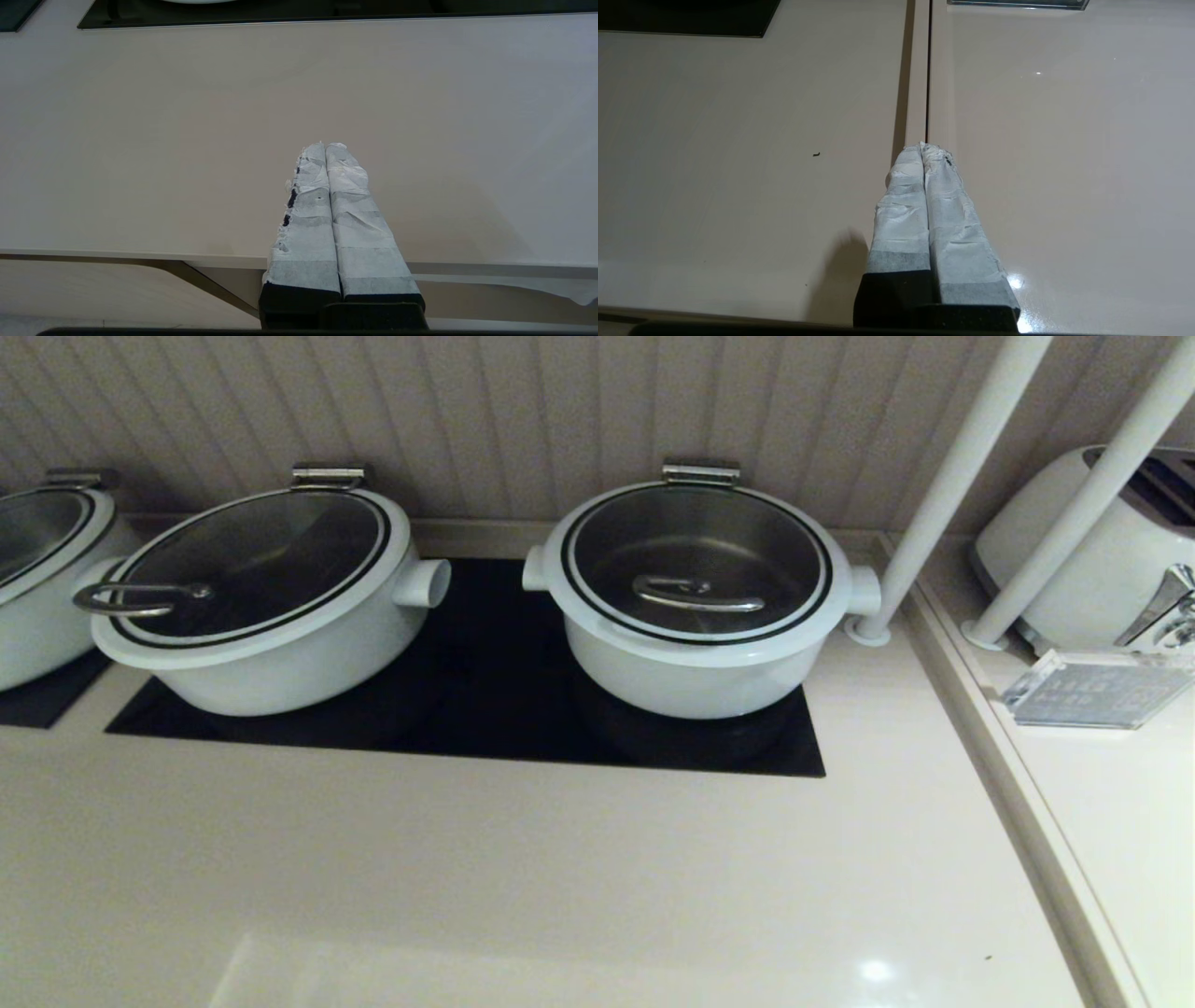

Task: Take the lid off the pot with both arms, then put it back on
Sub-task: Open the food pot lid a small opening with the right arm

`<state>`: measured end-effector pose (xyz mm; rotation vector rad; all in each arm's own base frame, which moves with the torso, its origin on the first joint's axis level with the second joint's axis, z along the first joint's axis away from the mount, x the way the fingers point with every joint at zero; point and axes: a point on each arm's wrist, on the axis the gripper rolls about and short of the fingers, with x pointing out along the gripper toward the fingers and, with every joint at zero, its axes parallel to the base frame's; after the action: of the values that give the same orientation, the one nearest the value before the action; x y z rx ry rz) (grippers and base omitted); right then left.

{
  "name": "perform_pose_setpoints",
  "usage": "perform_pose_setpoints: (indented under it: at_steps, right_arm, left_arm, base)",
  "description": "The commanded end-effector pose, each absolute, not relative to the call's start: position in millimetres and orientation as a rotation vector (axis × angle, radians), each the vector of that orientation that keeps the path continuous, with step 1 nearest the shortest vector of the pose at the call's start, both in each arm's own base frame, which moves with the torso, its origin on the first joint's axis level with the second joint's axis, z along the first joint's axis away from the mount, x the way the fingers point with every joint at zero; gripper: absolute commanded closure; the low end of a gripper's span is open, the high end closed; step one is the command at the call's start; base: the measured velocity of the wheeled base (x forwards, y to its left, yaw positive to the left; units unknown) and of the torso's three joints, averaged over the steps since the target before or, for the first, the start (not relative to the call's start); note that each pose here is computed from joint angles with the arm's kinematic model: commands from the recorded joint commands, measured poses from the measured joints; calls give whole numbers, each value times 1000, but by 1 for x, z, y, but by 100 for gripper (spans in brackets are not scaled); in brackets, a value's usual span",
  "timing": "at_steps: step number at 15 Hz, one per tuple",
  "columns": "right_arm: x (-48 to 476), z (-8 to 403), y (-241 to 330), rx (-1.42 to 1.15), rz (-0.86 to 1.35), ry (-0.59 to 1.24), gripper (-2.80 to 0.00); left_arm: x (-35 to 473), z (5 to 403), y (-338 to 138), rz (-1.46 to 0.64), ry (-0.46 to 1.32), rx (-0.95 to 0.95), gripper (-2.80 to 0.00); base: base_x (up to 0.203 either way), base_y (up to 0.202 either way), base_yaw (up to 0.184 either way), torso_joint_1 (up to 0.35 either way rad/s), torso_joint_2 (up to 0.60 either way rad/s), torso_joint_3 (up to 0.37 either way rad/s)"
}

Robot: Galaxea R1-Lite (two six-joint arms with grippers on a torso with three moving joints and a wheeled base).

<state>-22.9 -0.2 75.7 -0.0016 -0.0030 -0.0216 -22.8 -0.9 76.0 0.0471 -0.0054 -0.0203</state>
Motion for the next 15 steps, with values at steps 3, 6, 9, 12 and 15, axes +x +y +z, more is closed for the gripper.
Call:
perform_pose_setpoints:
  at_steps: [3, 6, 9, 12, 15]
  right_arm:
    - [-23, 76, 0, -20, -17, -1, 0]
    - [-23, 75, 0, -26, -12, 2, 0]
    - [-23, 75, 0, -34, -6, 0, 0]
    - [-23, 75, 0, -37, -6, 2, 0]
    - [-23, 75, 0, -76, 7, 0, 0]
  left_arm:
    - [-23, 76, -1, -20, -6, 48, 0]
    - [-23, 76, -1, -20, -7, 48, 0]
    - [-23, 76, -1, -20, -7, 48, 0]
    - [-23, 76, -1, -20, -7, 48, 0]
    - [-23, 76, -1, -20, -7, 48, 0]
  base:
    - [0, 0, 0, 0, 0, 0]
    - [0, 0, 0, 0, 0, 0]
    - [0, 0, 0, 0, 0, 0]
    - [0, 0, 0, 0, 0, 0]
    - [0, 0, 0, 0, 0, 0]
